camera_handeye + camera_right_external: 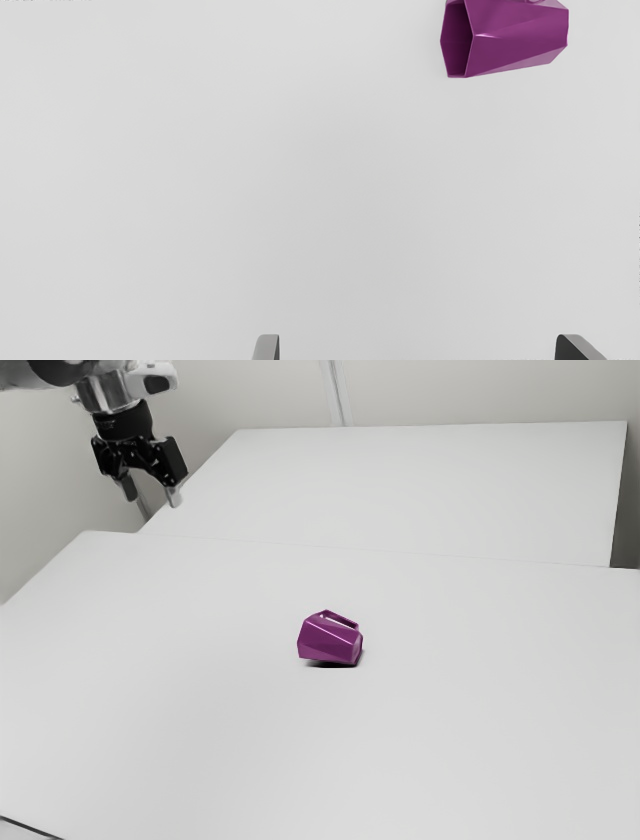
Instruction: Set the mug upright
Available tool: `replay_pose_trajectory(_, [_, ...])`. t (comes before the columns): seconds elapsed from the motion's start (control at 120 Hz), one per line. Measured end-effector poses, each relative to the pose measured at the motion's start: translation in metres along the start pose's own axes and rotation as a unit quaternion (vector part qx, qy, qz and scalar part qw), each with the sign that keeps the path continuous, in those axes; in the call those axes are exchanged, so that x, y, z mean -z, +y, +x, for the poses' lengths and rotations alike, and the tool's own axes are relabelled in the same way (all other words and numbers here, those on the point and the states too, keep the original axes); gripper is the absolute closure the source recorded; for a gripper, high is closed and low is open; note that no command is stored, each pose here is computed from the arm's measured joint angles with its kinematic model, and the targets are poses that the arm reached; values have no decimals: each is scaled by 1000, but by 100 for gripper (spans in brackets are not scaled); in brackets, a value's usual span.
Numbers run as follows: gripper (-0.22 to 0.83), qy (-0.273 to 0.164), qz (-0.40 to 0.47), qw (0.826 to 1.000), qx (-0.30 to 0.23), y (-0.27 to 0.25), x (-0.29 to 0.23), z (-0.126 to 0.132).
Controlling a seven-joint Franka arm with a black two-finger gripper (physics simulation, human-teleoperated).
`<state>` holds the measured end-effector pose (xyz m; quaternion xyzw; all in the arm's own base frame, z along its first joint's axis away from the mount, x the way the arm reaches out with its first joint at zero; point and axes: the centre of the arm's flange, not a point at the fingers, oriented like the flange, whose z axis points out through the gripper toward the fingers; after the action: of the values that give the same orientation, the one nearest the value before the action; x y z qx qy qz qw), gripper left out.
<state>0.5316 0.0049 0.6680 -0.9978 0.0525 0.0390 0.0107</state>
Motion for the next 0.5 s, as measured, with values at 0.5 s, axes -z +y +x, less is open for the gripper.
replay_pose_trajectory(0.5, [0,-9,-269,958,96,-49,-230,66])
